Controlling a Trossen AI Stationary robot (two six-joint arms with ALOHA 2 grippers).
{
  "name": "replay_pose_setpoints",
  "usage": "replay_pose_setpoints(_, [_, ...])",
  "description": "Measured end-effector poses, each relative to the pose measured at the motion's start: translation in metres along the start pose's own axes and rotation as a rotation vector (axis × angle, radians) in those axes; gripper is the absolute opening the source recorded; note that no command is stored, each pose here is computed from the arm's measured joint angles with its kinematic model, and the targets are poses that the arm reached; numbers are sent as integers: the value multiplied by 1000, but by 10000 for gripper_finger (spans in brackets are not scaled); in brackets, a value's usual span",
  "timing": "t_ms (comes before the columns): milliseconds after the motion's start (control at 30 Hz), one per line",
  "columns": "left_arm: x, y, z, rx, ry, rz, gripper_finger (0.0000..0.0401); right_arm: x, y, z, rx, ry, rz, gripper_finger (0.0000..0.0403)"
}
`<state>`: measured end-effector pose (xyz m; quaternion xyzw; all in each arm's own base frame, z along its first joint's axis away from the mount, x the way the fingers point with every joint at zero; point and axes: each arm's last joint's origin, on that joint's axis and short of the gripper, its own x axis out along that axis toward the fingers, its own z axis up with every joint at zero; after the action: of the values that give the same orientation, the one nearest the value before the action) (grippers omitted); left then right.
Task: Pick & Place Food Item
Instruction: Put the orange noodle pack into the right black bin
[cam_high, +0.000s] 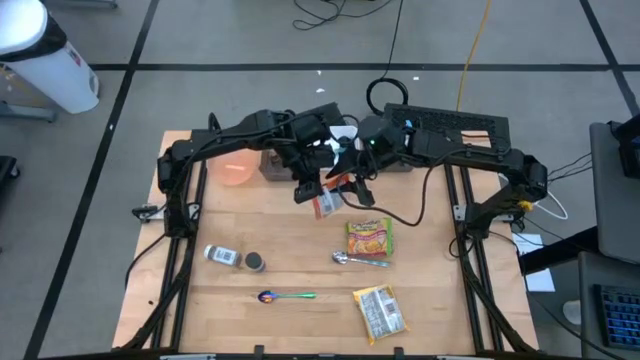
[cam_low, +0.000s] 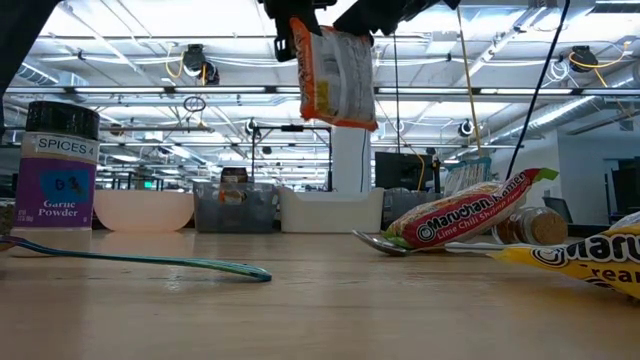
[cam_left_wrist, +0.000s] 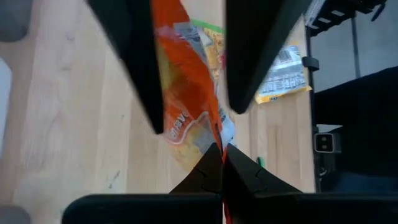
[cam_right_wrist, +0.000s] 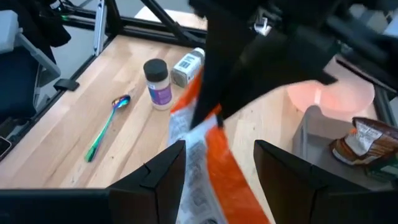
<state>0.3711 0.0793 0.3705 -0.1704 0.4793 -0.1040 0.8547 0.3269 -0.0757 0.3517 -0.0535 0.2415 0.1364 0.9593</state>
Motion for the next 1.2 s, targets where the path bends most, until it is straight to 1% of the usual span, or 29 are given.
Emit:
replay_pose_setpoints(167, [0, 0, 0, 2, -2, 6, 0, 0, 0, -1, 1, 7, 3, 180])
replay_pose_setpoints(267, [0, 1, 0, 3, -3, 18, 0, 0, 1, -2, 6, 15, 8, 166])
replay_pose_setpoints(367, [-1, 1, 0, 9, -2, 27, 0, 0, 1, -2, 9, 22, 10, 141])
replay_pose_setpoints(800, [-1, 1, 0, 16, -4, 32, 3, 0, 0, -2, 23, 15, 8, 7])
replay_pose_setpoints(1067, [-2, 4, 1, 0, -17, 36, 29, 0, 0, -1, 47, 10, 2, 1])
replay_pose_setpoints(1200, [-5, 9, 1, -20, -24, 42, 55, 0, 0, -2, 56, 16, 3, 0])
